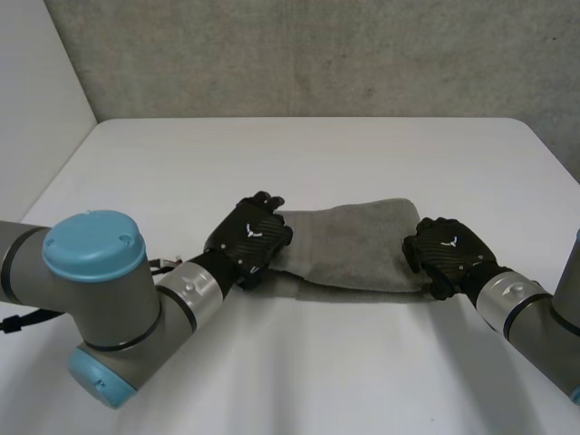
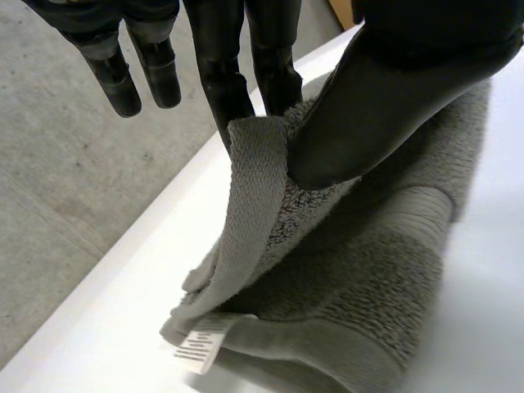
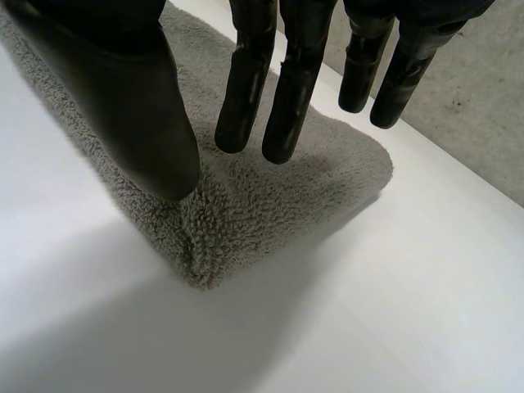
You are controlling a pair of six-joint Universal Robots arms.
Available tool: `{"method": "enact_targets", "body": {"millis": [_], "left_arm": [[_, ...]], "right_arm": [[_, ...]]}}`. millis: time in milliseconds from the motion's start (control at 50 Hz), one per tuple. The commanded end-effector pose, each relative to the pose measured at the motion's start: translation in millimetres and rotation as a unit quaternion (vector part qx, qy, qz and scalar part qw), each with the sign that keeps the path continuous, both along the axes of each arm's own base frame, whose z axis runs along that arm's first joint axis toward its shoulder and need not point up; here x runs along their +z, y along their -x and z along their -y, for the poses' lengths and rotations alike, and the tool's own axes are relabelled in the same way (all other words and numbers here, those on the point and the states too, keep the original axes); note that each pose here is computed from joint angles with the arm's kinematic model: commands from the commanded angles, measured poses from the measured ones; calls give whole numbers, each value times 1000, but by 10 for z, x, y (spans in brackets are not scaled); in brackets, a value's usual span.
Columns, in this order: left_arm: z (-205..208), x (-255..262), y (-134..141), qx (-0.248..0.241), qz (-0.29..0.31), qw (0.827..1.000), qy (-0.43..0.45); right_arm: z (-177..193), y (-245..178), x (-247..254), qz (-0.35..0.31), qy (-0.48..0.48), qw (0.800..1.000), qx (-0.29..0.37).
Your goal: Fold the towel.
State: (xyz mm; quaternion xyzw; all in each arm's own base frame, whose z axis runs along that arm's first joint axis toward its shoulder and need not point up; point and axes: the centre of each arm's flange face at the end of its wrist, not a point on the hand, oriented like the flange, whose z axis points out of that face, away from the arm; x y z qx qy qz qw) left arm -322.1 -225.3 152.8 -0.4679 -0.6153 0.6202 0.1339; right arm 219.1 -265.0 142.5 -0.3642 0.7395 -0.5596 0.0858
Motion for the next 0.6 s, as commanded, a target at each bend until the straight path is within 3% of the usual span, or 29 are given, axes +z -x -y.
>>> {"method": "enact_targets", "body": {"millis": [20, 600], "left_arm": [[-116, -121, -17, -7, 13, 1000, -17], [-33, 15, -121, 51, 12, 999, 0]], "right_arm": [[-35, 10, 3, -1, -2, 1000, -2], [61, 137, -129, 6, 15, 999, -29]]}}
